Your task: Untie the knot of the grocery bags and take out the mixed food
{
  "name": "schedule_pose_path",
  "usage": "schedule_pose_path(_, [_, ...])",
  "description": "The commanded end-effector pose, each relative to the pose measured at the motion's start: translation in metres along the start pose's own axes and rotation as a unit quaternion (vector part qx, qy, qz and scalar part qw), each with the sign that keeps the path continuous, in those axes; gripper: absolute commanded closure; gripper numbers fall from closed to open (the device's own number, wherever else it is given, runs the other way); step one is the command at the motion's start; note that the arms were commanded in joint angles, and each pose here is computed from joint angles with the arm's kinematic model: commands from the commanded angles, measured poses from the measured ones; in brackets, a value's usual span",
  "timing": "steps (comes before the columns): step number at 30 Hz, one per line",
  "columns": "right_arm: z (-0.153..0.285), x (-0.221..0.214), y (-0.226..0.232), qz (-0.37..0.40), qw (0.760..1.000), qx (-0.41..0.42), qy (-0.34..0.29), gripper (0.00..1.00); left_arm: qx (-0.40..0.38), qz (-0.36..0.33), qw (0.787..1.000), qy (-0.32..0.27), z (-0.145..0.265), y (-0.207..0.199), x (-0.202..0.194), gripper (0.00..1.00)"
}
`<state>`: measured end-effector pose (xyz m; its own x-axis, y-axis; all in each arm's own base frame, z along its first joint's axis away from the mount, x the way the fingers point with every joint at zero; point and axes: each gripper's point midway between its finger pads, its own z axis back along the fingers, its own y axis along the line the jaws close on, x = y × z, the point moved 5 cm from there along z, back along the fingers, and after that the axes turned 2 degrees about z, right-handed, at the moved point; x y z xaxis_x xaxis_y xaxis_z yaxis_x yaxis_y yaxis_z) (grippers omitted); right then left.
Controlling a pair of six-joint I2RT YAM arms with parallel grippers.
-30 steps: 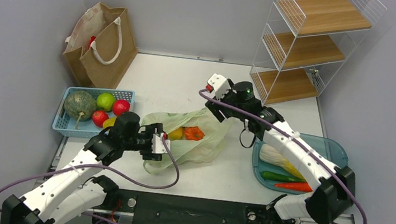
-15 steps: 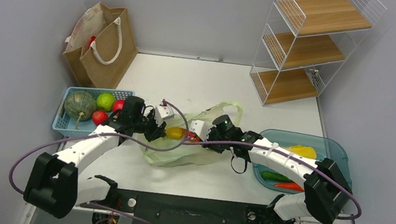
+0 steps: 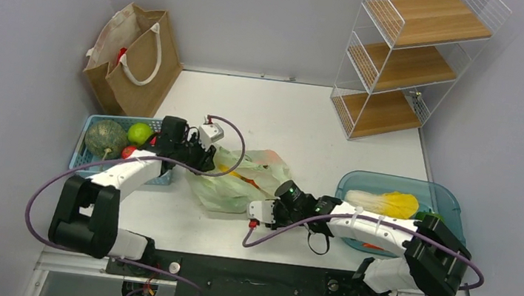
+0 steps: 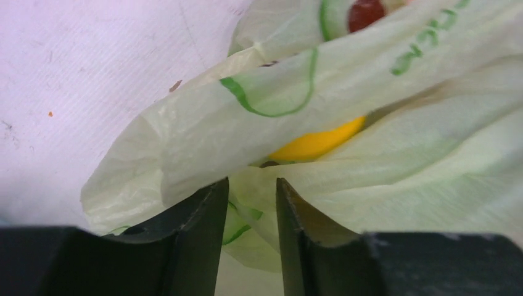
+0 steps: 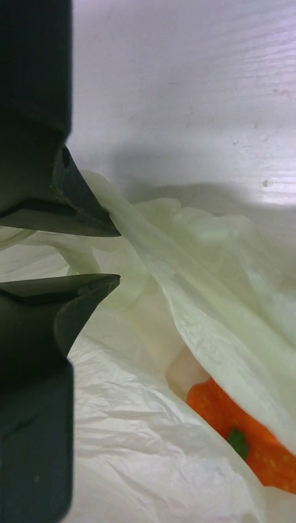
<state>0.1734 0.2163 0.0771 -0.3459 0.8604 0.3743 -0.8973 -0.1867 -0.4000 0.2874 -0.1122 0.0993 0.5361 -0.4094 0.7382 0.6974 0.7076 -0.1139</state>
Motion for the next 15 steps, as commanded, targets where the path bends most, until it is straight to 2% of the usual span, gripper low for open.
schedule_pose_path(1, [0.029, 0.034, -0.036, -0.050, 0.995, -0.051, -0.066, 0.73, -0.112, -0.123, 0.980, -0.113, 0.038, -0.041, 0.041, 0.58])
schedule_pose_path(2, [0.034, 0.039, -0.040, -0.065, 0.993, -0.054, -0.077, 0.70, -0.134, -0.142, 0.972, -0.132, 0.049, -0.056, 0.047, 0.54])
schedule_pose_path(5, [0.051, 0.051, -0.061, -0.145, 0.980, -0.064, -0.123, 0.67, -0.188, -0.192, 0.954, -0.136, 0.060, -0.093, 0.048, 0.41])
schedule_pose_path(7, [0.058, 0.050, -0.069, -0.187, 0.971, -0.066, -0.137, 0.67, -0.218, -0.215, 0.944, -0.123, 0.062, -0.112, 0.042, 0.38])
schedule_pose_path(11, [0.066, 0.044, -0.083, -0.243, 0.956, -0.077, -0.147, 0.67, -0.233, -0.229, 0.940, -0.094, 0.051, -0.128, 0.034, 0.36])
schedule_pose_path(15, [0.065, 0.041, -0.091, -0.280, 0.944, -0.086, -0.151, 0.66, -0.216, -0.231, 0.946, -0.076, 0.031, -0.124, 0.034, 0.31])
